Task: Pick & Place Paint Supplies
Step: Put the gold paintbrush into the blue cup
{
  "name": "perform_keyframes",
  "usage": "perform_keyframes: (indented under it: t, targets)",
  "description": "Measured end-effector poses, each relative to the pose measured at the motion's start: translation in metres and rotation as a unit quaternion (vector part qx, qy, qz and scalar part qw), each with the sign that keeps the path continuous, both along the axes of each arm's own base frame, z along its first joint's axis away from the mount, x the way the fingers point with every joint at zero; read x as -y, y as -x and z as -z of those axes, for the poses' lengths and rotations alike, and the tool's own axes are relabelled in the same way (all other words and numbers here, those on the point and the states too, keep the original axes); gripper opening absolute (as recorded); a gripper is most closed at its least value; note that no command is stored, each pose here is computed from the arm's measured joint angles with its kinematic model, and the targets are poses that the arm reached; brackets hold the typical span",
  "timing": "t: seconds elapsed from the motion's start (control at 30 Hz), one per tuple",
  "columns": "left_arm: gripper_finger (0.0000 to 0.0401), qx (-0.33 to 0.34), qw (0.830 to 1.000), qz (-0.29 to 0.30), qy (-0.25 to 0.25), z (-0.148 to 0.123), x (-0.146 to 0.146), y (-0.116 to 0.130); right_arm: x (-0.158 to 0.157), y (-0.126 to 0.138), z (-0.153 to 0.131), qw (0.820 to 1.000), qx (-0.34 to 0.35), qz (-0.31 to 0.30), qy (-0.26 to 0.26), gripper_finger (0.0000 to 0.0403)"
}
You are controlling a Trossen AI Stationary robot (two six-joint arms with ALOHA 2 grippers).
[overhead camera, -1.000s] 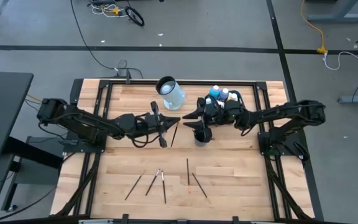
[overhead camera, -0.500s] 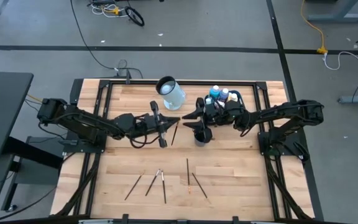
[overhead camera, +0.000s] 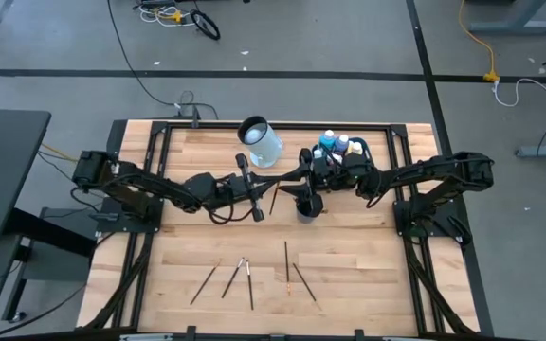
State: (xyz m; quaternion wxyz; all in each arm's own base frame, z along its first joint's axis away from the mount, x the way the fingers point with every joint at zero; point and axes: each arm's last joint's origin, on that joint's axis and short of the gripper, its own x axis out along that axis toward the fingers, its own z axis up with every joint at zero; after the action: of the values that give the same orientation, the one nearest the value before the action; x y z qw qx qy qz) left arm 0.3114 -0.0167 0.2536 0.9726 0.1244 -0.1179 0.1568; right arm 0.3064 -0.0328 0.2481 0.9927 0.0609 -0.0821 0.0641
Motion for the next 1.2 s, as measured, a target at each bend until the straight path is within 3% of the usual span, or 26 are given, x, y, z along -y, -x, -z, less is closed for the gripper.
perform_keyframes:
  t: [0.27,0.6,0.77,1.2]
  targets:
    - [0.0002,0.02,1.0,-0.001,-0.019,-0.006,0.001,-0.005,0.0,0.0,0.001,1.0,-0.006,0.002,0.007,0.0124]
    - [0.0006,-0.004,1.0,0.0,-0.017,-0.005,0.001,-0.008,0.0,0.0,0.001,1.0,-0.005,0.005,0.021,0.0014]
    - [0.0022,-0.007,1.0,-0.002,-0.018,-0.004,0.002,-0.008,0.0,0.0,0.002,1.0,-0.005,0.006,0.027,0.0018]
    - [0.0068,-0.05,0.987,-0.146,-0.036,-0.008,0.027,0.002,-0.001,0.042,-0.031,0.995,-0.088,0.011,0.036,0.001]
